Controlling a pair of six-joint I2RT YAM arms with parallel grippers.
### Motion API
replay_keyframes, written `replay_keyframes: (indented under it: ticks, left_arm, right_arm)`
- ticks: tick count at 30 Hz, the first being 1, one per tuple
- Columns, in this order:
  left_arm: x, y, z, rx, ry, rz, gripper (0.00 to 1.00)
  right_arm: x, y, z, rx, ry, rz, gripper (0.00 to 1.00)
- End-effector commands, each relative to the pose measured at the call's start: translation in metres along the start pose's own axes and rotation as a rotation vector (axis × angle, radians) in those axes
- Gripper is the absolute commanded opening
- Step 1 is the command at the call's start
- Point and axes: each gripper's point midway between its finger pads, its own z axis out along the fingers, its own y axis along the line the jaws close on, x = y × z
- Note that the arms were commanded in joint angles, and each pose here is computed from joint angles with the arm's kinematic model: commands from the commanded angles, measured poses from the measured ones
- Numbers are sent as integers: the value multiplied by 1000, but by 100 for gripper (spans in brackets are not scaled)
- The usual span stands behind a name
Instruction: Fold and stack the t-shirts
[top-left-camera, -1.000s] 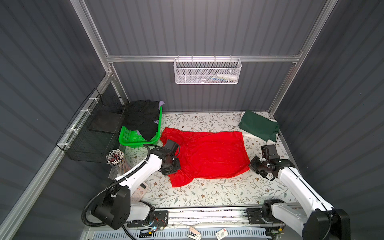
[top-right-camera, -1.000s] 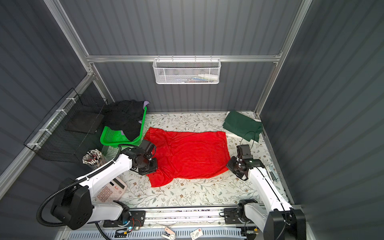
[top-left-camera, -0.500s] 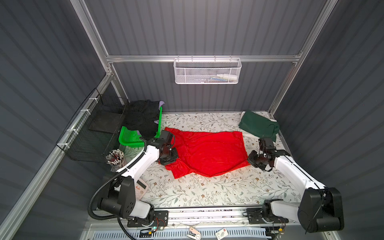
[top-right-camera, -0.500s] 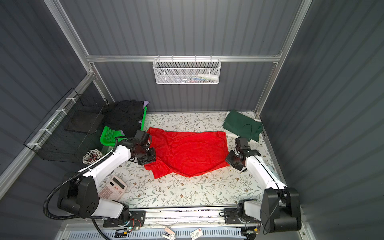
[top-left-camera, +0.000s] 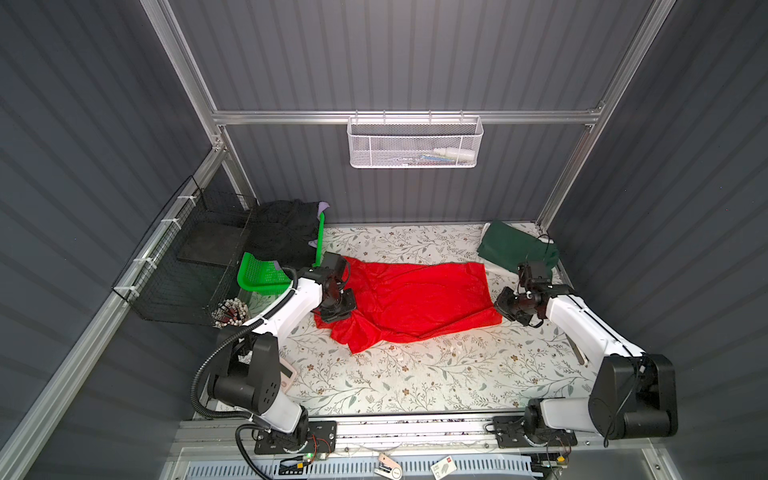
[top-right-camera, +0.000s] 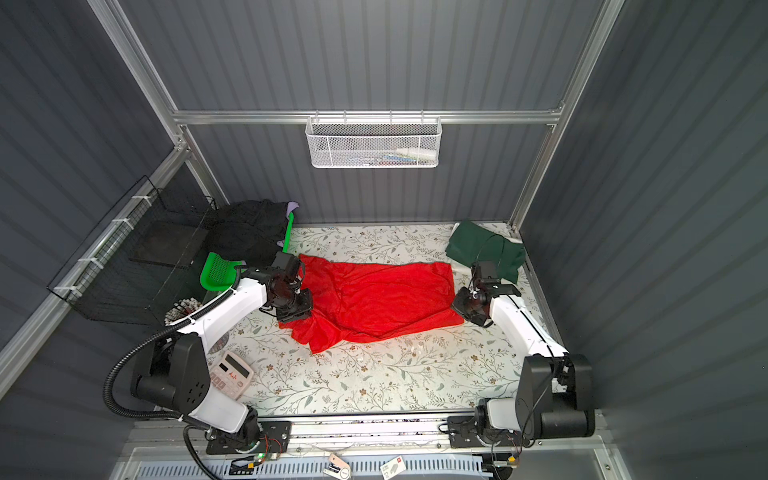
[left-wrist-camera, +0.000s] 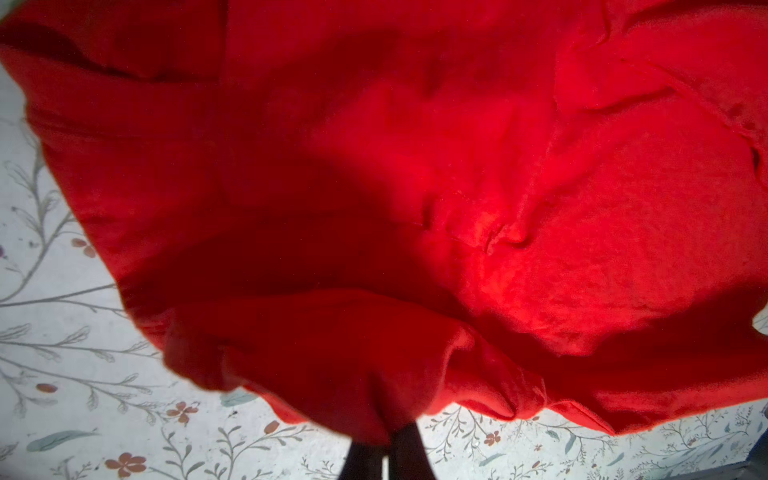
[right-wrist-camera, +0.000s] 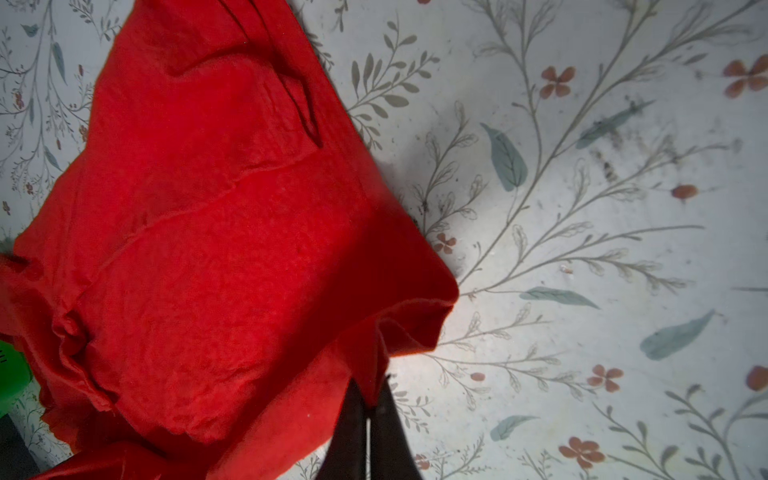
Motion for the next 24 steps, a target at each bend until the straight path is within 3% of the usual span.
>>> replay_keyframes:
  ticks: [1, 24]
  left_arm:
    - [-11, 3, -7, -13, -14, 19, 0]
    - [-24, 32, 15, -64, 14, -11, 0]
  right_arm:
    - [-2, -4, -1, 29, 11, -15, 0]
    - [-8, -13, 32, 97, 97, -33, 0]
